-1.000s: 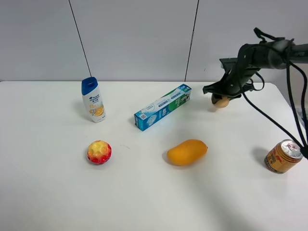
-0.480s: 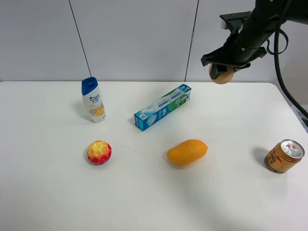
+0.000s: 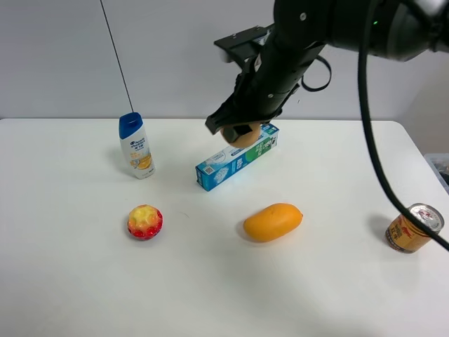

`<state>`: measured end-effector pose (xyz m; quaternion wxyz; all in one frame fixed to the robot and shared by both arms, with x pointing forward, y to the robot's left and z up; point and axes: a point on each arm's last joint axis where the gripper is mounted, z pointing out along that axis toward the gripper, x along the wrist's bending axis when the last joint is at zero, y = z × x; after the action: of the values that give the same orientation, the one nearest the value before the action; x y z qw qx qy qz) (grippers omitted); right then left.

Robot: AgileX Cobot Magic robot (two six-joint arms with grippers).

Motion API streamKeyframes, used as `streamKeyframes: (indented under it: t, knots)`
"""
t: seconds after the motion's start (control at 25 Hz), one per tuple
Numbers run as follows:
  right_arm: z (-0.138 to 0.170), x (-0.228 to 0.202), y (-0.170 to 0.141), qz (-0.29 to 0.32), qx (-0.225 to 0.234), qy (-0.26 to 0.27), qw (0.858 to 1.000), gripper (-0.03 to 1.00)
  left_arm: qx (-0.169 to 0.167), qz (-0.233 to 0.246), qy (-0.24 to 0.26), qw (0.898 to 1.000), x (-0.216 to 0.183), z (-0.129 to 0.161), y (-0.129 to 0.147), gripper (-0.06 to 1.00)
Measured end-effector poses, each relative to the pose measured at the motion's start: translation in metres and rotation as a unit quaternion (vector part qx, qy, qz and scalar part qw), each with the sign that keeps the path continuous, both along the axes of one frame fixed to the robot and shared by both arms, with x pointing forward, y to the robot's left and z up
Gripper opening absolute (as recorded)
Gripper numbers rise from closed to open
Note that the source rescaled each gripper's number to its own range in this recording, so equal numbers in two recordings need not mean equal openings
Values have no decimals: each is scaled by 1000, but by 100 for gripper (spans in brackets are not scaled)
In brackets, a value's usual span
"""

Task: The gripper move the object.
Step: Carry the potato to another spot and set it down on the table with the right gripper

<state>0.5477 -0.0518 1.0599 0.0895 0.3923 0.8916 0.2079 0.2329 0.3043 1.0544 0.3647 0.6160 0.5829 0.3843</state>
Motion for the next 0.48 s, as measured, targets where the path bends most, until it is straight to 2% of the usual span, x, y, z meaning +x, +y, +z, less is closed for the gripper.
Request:
streamKeyframes:
  t: [0.2, 0.48]
  knots:
    - [-35, -13, 30, 41, -37, 44, 998, 0, 0, 0, 0, 1000, 0, 0, 0, 100]
    - [-85, -4, 41, 42, -70, 83, 993, 0, 0, 0, 0, 1000, 0, 0, 0, 100]
